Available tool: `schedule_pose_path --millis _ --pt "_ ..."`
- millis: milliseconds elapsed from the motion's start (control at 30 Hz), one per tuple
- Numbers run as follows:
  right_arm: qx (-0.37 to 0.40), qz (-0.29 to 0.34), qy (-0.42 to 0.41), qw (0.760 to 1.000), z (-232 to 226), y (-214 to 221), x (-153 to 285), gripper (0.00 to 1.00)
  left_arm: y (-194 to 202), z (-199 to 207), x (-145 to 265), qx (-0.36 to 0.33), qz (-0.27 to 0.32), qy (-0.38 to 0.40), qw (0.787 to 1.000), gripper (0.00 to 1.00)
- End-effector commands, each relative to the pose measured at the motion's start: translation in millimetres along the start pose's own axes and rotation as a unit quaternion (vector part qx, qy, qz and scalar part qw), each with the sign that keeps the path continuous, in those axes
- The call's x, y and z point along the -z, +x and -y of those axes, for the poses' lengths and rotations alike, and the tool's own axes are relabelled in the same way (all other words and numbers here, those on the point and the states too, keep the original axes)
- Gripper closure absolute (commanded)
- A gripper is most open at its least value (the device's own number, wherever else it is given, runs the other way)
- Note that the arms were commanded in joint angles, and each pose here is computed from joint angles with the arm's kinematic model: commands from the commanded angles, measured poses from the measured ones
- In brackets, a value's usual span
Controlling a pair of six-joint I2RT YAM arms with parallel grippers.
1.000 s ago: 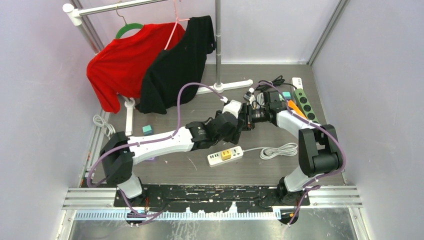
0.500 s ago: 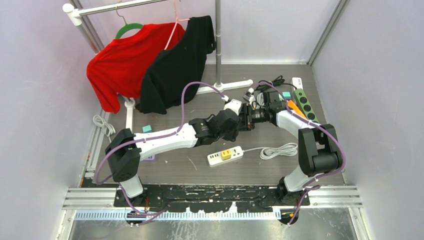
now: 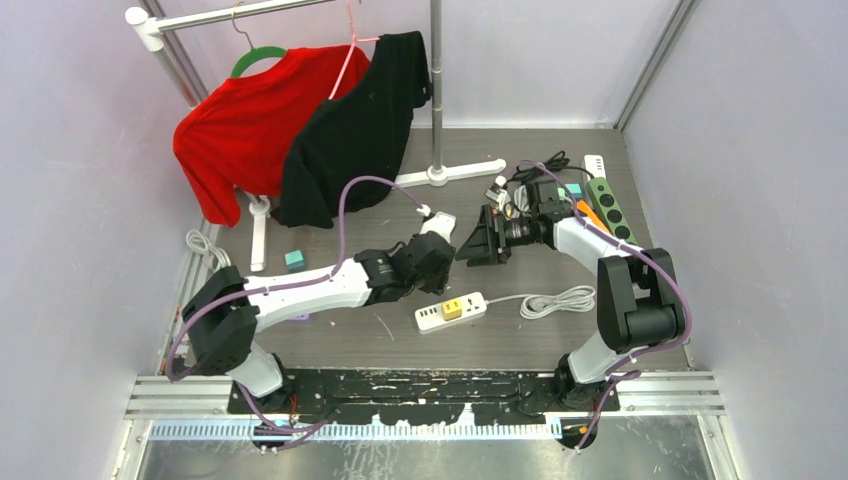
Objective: Pull the plug off the socket
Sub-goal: Place the plug at the center of the board.
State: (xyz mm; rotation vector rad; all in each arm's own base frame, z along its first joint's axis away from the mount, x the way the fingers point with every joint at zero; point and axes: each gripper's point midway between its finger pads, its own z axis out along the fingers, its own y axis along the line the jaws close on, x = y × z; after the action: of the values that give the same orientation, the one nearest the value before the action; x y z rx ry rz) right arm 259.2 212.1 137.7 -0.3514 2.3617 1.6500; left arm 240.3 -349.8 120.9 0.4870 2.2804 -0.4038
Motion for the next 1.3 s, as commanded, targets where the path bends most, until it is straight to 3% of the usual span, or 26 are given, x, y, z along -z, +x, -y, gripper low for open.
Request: schedule_pose_path --millis 0,200,533,800,1267 --pt "0.044 0.012 -0.009 0.999 -12.4 -12.3 7.0 0.00 -19.4 -30.0 24.2 0.023 0.046 -0.048 0.998 1.00" --pt "0.041 0.014 -0.006 0.999 -10.7 -13.9 8.1 0.00 7.2 -108.8 44.2 0.030 0.052 -0.203 0.977 1.00" --pt "0.036 0.017 -0.002 0.999 -7.4 -14.8 9.4 0.00 45.6 -196.7 57.6 0.138 0.020 -0.329 0.934 1.00" --pt "0.035 0.018 -0.001 0.999 -7.0 -14.9 9.7 0.00 62.5 -244.8 60.2 0.224 0.000 -0.377 0.899 1.00" --pt "0.037 0.019 -0.005 0.999 -9.5 -14.9 10.4 0.00 77.9 -286.4 55.2 0.299 -0.033 -0.392 0.869 0.95"
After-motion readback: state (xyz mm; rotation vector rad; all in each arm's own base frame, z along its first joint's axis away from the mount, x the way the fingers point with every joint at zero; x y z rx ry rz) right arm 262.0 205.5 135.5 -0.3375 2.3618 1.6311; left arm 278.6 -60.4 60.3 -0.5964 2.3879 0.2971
